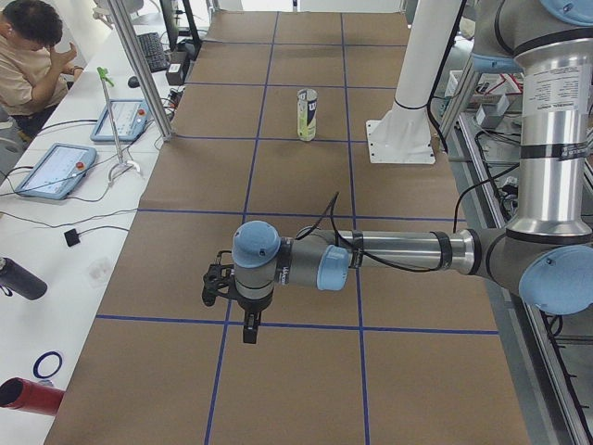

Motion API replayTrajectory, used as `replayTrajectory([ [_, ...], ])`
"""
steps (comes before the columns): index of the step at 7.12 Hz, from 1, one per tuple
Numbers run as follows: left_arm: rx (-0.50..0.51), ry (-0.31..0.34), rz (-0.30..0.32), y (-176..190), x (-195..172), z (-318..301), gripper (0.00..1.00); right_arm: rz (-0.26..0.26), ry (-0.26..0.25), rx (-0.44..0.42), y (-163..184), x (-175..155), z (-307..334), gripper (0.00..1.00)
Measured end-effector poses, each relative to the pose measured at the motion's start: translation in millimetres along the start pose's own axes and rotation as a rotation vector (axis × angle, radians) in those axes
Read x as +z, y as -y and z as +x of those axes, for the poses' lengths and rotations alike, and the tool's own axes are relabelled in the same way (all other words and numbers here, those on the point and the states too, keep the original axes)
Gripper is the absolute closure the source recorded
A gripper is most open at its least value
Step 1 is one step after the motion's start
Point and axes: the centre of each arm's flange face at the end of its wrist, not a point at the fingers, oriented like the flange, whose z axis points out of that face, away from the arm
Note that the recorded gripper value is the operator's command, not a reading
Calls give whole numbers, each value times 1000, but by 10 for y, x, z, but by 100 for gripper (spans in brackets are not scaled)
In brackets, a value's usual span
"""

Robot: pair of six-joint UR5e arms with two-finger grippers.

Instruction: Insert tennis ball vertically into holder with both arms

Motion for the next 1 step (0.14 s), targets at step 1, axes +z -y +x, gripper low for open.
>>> replayTrajectory([
  [1,-4,0,-4,-26,14,-14,0,0,1,1,-6,-2,0,0],
])
